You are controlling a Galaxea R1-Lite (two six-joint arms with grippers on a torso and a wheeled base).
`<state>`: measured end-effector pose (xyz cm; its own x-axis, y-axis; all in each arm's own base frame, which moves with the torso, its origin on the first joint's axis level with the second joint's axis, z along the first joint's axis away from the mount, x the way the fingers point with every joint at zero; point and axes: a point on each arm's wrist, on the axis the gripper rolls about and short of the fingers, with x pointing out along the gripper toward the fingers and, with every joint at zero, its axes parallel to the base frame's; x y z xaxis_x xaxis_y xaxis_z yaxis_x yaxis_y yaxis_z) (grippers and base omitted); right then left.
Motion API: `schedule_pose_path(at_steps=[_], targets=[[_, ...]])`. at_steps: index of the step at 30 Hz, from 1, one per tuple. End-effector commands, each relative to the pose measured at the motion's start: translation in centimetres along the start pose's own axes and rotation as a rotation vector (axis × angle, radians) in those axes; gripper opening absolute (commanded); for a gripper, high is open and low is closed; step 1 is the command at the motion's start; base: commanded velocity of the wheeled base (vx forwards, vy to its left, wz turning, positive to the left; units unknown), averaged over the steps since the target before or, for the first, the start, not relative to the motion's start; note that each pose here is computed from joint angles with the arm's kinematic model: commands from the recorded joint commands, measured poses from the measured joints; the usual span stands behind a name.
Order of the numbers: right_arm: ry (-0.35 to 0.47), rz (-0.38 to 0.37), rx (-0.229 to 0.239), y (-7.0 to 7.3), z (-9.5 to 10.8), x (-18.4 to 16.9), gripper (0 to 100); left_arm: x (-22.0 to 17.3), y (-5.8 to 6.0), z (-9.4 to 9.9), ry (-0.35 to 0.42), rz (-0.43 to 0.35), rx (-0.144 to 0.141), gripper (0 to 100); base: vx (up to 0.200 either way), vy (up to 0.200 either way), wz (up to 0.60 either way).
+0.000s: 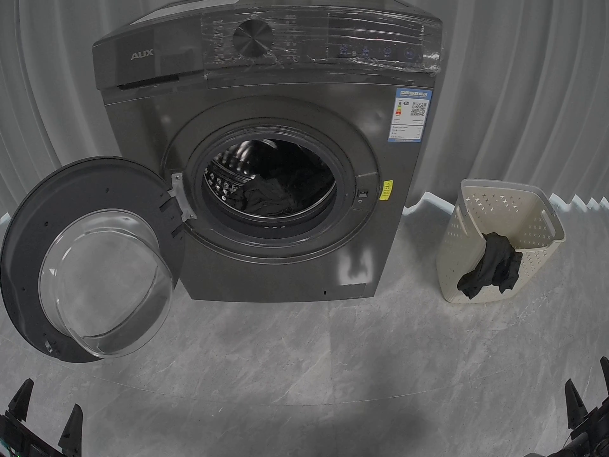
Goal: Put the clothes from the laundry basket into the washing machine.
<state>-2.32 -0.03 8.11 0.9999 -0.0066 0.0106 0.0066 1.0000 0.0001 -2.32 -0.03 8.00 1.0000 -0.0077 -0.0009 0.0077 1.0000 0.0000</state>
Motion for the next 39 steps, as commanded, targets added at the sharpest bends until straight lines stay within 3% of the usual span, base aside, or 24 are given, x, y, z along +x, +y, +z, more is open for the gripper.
schedule_pose_path(at_steps=[1, 39], targets=[[0.005, 0.0, 0.0, 0.0, -0.5, 0.03, 100, 0.03, 0.0, -0.47, 0.004, 0.0, 0.0, 100, 0.0, -0.2, 0.0], [0.005, 0.0, 0.0, 0.0, -0.5, 0.03, 100, 0.03, 0.01, -0.47, 0.004, 0.003, 0.0, 100, 0.0, -0.2, 0.0]])
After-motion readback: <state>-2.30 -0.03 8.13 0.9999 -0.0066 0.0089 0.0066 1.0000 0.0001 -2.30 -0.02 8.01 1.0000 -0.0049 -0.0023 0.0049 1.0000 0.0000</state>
